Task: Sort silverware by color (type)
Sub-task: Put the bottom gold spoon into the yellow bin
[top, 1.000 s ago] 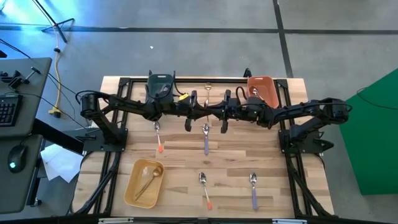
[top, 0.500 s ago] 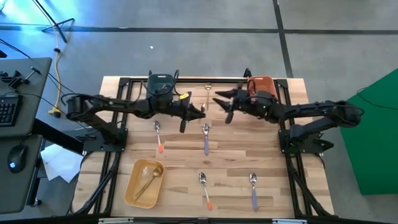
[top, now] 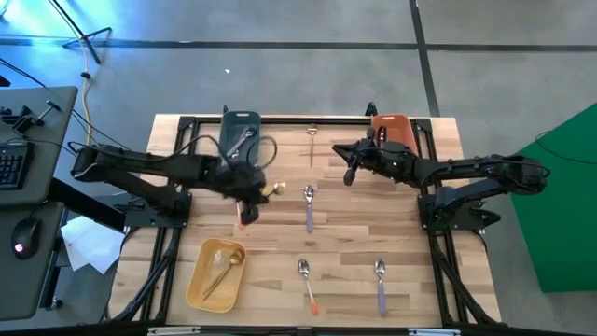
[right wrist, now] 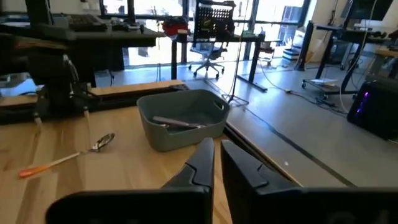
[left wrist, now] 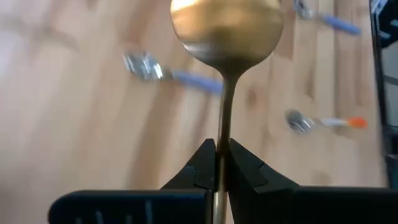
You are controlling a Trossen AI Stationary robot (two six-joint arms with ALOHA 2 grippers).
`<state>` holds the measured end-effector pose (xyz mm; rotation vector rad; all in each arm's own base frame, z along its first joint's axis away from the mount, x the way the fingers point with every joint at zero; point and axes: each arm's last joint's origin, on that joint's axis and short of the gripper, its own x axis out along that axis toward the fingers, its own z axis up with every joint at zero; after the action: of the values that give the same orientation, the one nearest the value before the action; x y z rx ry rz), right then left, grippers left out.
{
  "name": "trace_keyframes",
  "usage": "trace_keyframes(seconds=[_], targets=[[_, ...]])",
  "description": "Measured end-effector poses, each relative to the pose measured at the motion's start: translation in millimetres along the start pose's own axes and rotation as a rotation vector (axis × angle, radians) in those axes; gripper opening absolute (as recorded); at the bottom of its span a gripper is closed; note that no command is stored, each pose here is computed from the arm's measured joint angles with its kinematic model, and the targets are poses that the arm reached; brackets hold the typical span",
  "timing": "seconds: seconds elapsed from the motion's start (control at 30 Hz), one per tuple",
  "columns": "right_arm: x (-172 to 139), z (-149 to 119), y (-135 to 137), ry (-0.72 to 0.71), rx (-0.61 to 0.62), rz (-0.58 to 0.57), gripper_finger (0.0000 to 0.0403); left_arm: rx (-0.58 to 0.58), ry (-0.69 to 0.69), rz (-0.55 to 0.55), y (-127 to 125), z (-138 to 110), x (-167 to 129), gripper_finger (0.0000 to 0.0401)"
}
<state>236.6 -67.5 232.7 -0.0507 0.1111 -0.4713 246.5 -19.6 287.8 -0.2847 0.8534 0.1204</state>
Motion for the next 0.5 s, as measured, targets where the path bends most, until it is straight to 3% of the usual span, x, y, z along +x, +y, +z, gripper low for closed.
trace_keyframes(seconds=[0.27, 0.5], targets=[[2, -2, -22, -0.035, 0.006, -0.007, 0.0001, -0.342, 0.201, -0.022, -56, -29, -30, 0.0005], [3, 5, -37, -0.118, 0.011, 0.003, 0.0000, -0.535, 0.347, 0.074, -99, -75, -34, 0.0005]])
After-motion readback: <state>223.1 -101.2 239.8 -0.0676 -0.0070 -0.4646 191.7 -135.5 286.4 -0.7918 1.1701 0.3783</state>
